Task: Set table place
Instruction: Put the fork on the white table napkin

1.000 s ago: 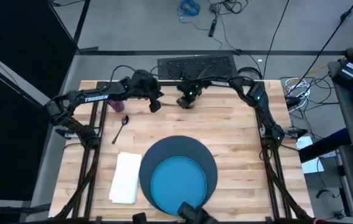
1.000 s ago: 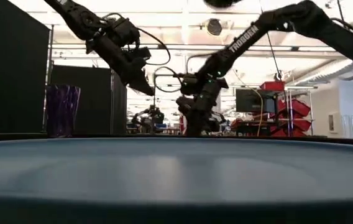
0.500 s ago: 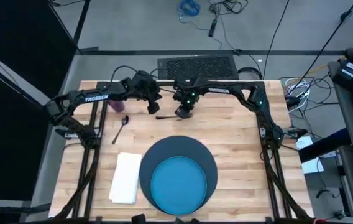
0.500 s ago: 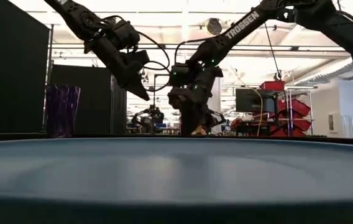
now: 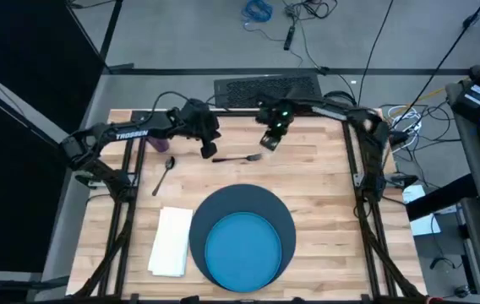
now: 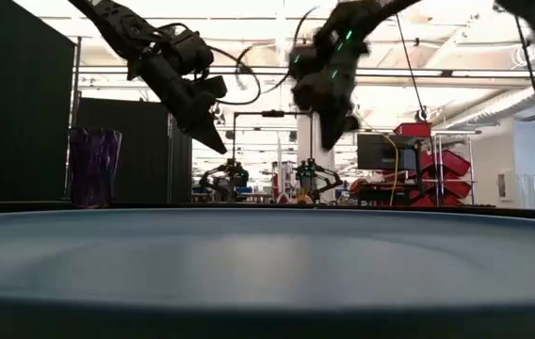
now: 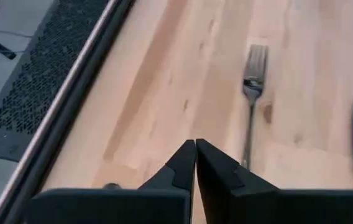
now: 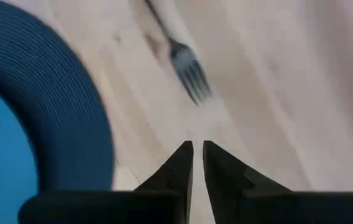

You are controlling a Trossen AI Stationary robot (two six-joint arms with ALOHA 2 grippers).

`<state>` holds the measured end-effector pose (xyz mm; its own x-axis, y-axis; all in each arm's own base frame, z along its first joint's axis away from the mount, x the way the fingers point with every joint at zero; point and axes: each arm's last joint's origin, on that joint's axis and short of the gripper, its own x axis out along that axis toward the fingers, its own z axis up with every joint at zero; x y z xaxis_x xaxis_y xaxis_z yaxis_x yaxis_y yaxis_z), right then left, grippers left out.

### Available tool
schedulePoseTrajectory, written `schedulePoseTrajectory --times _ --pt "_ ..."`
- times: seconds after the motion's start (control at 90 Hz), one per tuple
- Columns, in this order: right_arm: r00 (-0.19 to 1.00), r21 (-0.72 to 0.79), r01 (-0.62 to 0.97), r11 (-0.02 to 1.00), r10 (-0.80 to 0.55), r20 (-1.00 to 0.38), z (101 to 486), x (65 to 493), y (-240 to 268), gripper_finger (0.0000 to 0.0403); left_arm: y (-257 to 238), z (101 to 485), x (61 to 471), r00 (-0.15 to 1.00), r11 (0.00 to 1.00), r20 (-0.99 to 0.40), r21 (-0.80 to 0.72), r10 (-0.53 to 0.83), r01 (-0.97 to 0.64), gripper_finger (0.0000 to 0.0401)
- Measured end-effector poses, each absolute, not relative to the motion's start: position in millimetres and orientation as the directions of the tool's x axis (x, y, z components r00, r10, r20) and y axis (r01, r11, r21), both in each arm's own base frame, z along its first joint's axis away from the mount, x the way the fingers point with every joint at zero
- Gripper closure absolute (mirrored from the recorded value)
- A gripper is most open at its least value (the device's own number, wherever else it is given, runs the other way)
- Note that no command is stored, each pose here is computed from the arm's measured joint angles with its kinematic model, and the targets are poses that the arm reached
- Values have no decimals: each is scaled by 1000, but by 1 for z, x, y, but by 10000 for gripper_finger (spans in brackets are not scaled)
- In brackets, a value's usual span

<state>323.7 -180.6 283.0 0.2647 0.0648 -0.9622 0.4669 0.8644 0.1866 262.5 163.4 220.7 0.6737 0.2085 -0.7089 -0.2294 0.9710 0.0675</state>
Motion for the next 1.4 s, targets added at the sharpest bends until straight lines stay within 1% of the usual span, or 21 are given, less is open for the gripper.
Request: schedulePoseTrajectory --times 0.122,0.211,0.333,0.389,0.456,0.533,0.633,0.733,0.789,0.878,0.944,1.056,1.211,1.311,1.4 --pt "309 107 469 877 -50 -950 331 291 -159 382 153 222 268 670 979 -721 60 176 -193 401" --pt "389 88 438 895 -100 -916 358 267 -132 382 145 226 276 701 982 -693 49 165 -183 401" --pt "511 61 409 910 -173 -842 379 233 -93 382 134 231 287 751 986 -643 40 151 -163 401" --pt "573 46 402 914 -213 -791 381 218 -77 382 130 234 292 786 987 -600 51 150 -149 401" --pt "664 31 390 920 -258 -701 378 203 -60 382 125 237 300 830 988 -538 54 150 -143 401" --pt "756 27 384 923 -298 -583 365 191 -47 383 121 238 308 858 987 -490 42 155 -154 401" --pt "843 59 353 934 -290 -453 340 180 -36 383 118 236 315 876 987 -456 50 159 -153 401" --pt "879 92 333 938 -274 -391 311 174 -32 383 114 230 323 886 990 -440 68 143 -125 401" --pt "889 120 333 935 -269 -370 294 173 -31 383 111 227 328 893 991 -429 53 132 -122 401" --pt "898 153 348 925 -282 -338 273 175 -32 383 110 224 338 923 990 -362 7 131 -138 401" --pt "909 148 352 924 -300 -290 263 179 -36 383 109 221 345 938 990 -323 -9 127 -137 401" --pt "917 131 369 920 -338 -211 266 185 -45 383 111 210 352 924 989 -364 -36 119 -142 401" --pt "928 93 364 927 -352 -121 275 187 -49 380 112 190 356 890 988 -443 -51 108 -145 401" --pt "920 72 375 924 -361 -150 276 186 -51 363 114 177 359 857 986 -506 -64 98 -151 394" --pt "914 57 377 924 -361 -187 273 186 -51 334 115 178 363 855 985 -509 -73 97 -155 373"
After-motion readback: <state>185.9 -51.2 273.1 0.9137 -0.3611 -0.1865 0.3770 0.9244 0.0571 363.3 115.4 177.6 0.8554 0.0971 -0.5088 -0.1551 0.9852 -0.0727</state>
